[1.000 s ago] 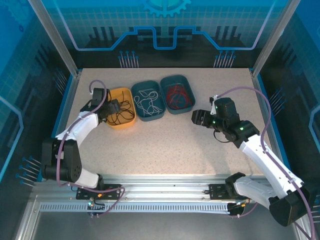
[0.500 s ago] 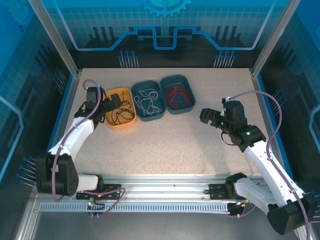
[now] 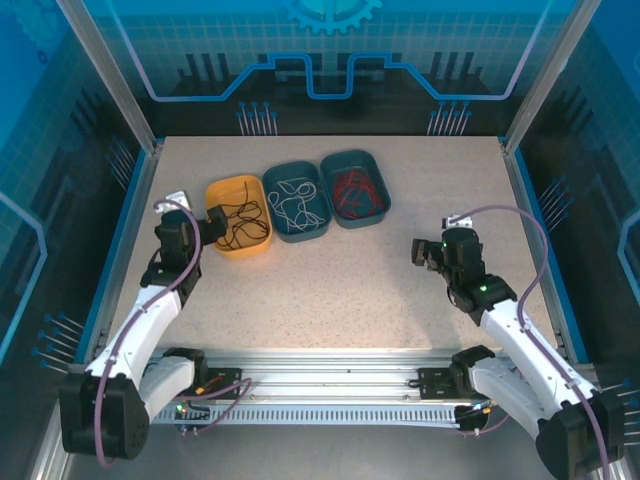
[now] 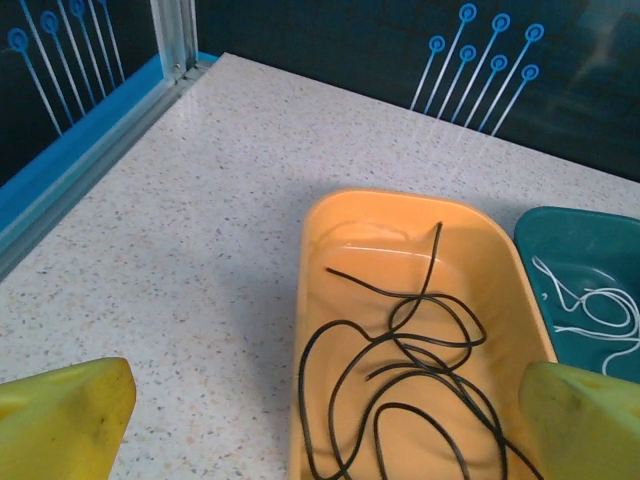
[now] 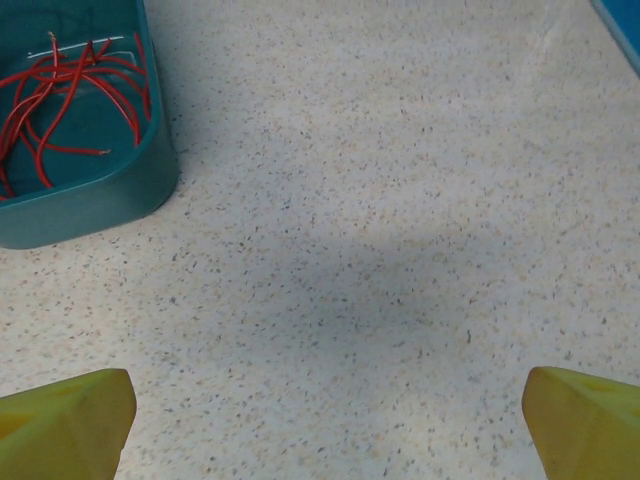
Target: Untangle the cables
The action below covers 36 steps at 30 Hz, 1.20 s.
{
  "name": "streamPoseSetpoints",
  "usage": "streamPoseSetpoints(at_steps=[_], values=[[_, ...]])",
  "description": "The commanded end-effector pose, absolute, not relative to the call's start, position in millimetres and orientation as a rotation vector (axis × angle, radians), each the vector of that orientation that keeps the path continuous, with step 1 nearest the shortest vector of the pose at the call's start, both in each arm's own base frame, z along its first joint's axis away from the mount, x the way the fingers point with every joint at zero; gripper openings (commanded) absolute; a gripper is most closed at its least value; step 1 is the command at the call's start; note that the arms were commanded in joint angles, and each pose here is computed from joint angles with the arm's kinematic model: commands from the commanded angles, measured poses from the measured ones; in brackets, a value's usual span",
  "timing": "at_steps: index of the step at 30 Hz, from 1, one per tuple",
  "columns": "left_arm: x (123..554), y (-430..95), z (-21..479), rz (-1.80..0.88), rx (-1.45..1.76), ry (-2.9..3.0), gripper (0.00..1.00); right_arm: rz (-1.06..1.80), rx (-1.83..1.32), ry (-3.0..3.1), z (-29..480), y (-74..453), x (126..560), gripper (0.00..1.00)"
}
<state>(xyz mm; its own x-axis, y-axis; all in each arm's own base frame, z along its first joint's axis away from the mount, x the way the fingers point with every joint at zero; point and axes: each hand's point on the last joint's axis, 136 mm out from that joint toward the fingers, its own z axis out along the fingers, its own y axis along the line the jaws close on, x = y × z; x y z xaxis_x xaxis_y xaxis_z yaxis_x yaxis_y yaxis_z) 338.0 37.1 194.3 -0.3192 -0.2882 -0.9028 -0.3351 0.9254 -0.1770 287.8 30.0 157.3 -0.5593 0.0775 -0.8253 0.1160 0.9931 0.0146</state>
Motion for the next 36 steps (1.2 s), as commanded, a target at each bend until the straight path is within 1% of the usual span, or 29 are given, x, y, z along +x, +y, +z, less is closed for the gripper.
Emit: streamPoseSetpoints(at_steps=[1,6,12,16,26,33,36], values=[[335.2,50.0,215.4,0.112,-0.436,1.780,0.99,-0.094,0.094,1.979,179.7,23.5,299.7,1.00],[327.7,49.5,206.8,0.089,-0.413,1.721,0.99,-0.077,0.033,1.842,174.4,25.7,293.2,1.00],[325.0,26.4,193.5,-0.029,-0.267,1.681,0.99,-0.063,0.024,1.712,181.1,23.7,283.0,1.00],[322.2,14.6,181.2,-0.070,-0.197,1.696,0.99,-0.077,0.009,1.713,176.2,22.9,281.5,1.00],[323.9,-3.6,152.1,-0.140,-0.096,1.713,0.99,-0.142,-0.087,1.715,168.2,23.3,296.1,1.00],[339.2,-13.7,142.0,-0.191,-0.048,1.694,0.99,-0.098,-0.073,1.715,163.7,19.2,309.8,1.00],[345.5,-13.6,138.2,-0.172,-0.027,1.694,0.99,-0.084,-0.075,1.713,161.6,19.2,315.1,1.00]])
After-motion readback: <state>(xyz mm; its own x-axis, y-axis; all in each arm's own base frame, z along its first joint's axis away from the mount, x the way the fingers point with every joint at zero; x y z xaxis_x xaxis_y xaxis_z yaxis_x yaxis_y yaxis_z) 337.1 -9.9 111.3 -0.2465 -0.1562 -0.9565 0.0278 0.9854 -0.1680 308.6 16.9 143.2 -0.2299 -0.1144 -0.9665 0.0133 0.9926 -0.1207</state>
